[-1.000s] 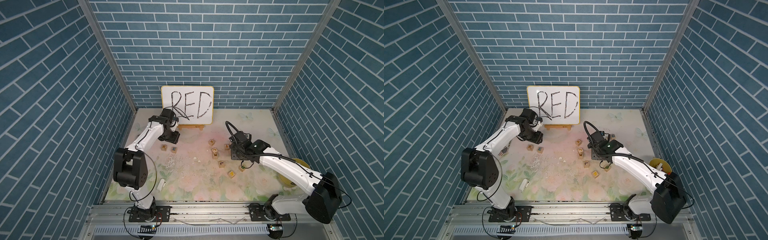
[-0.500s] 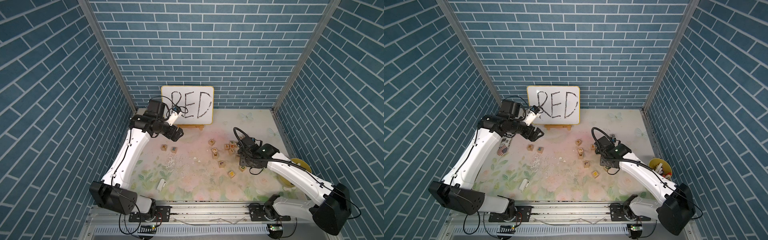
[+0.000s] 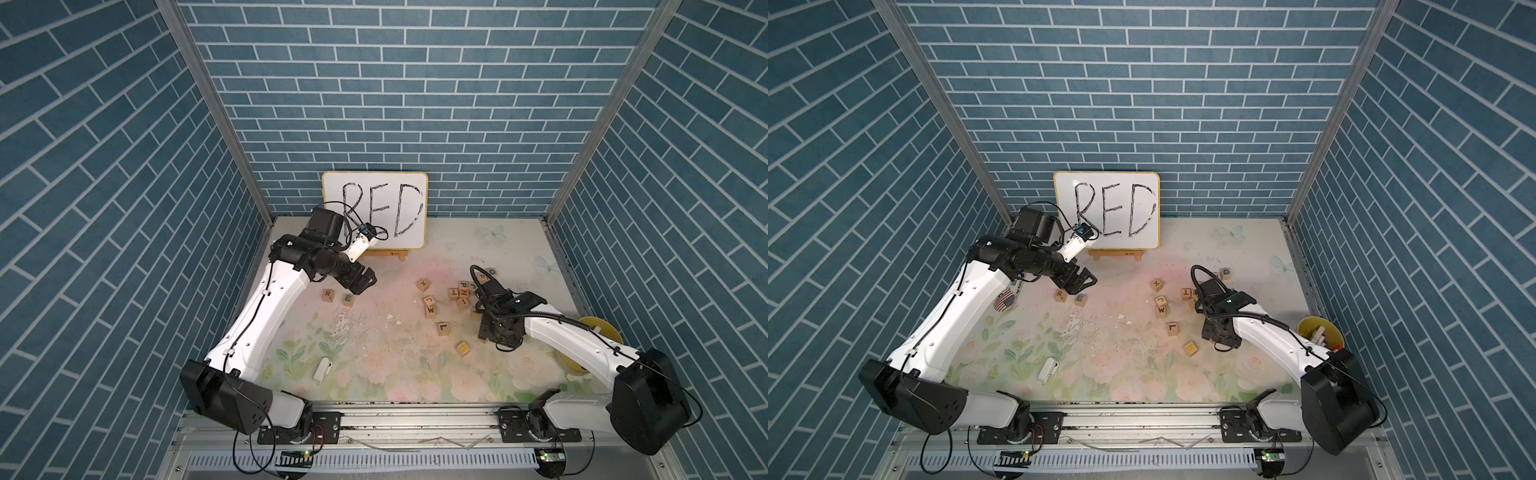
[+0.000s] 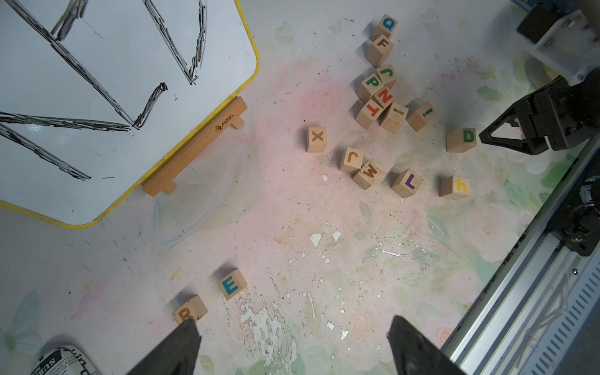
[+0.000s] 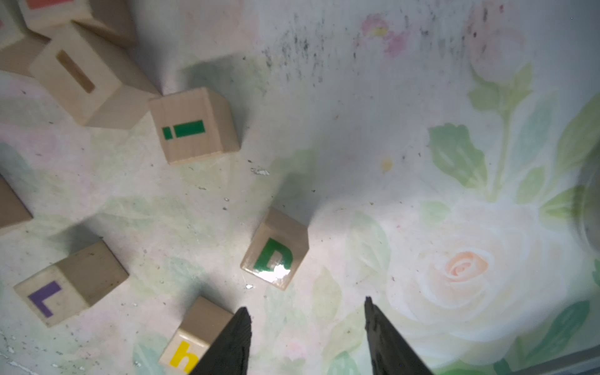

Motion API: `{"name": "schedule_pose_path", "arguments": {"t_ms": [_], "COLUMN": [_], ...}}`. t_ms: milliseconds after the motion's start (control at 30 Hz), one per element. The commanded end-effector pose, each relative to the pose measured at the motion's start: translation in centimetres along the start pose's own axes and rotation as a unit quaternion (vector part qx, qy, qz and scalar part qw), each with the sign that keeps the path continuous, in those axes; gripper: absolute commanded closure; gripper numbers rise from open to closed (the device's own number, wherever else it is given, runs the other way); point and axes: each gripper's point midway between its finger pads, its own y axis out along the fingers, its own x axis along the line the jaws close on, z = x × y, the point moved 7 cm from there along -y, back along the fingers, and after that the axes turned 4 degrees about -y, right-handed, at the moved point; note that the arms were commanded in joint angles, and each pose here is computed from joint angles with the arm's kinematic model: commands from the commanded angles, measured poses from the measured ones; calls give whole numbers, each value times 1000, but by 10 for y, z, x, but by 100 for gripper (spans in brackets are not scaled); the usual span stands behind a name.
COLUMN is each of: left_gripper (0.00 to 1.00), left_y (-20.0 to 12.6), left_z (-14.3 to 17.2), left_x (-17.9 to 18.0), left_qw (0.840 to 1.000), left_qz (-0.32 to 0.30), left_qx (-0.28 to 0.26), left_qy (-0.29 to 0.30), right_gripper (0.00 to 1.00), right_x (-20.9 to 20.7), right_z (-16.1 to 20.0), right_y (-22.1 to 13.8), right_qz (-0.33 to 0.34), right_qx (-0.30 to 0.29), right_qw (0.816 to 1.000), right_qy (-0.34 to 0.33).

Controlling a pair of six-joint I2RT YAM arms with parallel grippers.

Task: Assemble the uppercase word "red" with letter blocks
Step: Pick up the letter block from the center of the board.

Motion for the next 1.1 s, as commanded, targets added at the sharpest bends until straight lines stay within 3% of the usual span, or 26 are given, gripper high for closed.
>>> {"name": "schedule_pose_path", "arguments": {"t_ms": [0,1067], "left_gripper": [7,7], "left_y": [-5,10], "left_z": [2,19], "left_x": [-3,-5], "left_qw": [1000,1000], "left_qz": [-1,1], "left_qx": [-12,-7], "left_qy": [10,3], "right_gripper": [42,41], "right_x": [11,10], "right_z": [-13,-9], "right_y": [-1,43], "right_qz": [-11,2], "right_qx": [-5,56], "right_qw": [1000,997], "right_qy": [23,50]}}
